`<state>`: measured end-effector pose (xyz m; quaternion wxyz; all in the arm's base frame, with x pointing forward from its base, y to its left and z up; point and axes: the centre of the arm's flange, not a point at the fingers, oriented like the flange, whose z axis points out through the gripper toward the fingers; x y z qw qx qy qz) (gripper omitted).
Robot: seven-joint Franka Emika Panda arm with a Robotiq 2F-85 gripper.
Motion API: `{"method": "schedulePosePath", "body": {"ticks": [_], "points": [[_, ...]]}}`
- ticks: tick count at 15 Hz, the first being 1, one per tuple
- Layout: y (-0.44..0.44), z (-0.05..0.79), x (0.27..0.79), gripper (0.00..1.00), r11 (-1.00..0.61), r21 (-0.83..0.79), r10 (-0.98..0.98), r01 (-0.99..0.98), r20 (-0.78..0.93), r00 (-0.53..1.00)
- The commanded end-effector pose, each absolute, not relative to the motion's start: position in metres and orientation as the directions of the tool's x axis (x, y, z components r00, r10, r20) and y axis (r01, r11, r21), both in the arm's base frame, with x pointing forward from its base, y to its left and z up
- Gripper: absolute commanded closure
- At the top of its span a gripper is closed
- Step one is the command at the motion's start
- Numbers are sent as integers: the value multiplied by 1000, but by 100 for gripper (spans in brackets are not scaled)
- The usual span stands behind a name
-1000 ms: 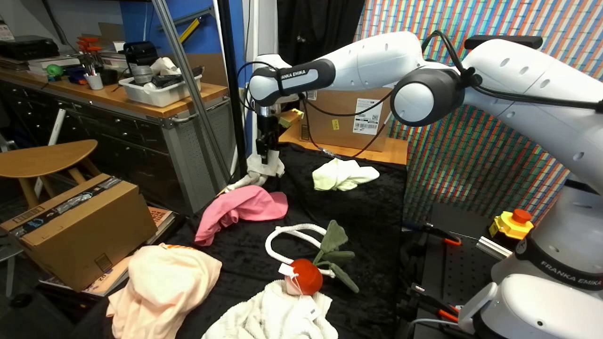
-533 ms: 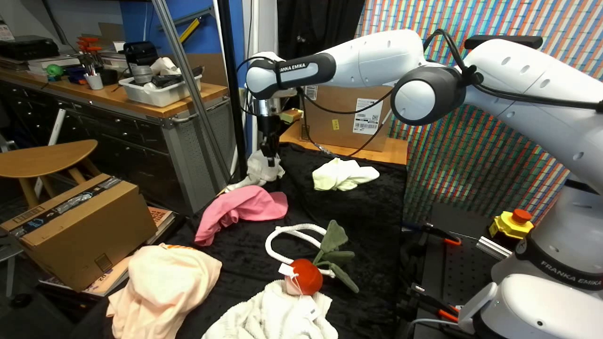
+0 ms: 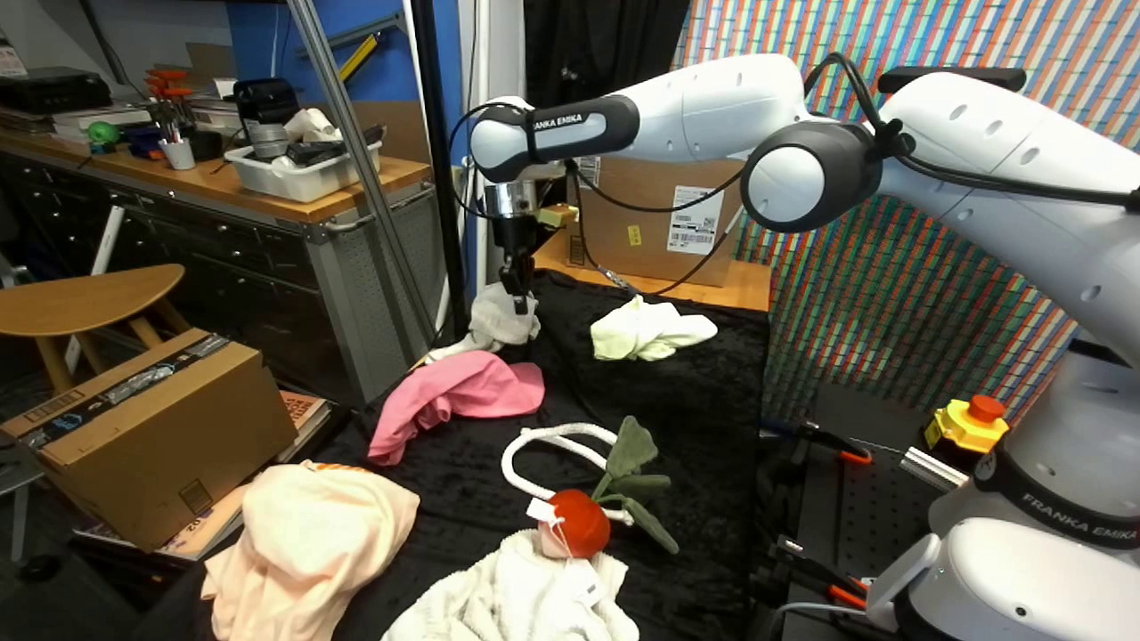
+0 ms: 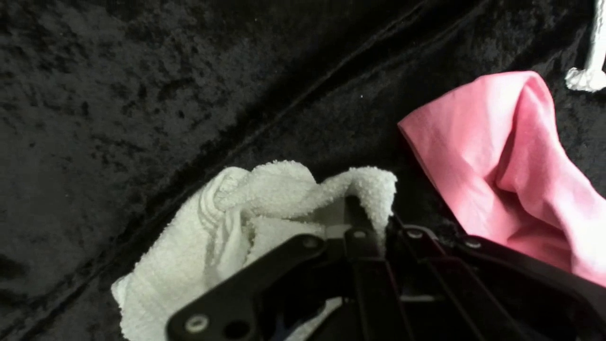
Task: Group up all the objects on the table
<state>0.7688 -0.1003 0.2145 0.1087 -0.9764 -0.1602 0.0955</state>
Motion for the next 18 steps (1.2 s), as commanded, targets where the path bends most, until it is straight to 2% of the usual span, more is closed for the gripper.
{"method": "schedulePosePath", "body": {"ticks": [1,5,12,18], "points": [[-102,254,749,93,-898,-283,384,337,-129,914],[-94,300,716,92,-866,-290,449,407,-94,888],[-51,357,675,92,-710,-371,671,599,-96,735],[-2,387,636,92,-654,-368,735,661,-106,669]]}}
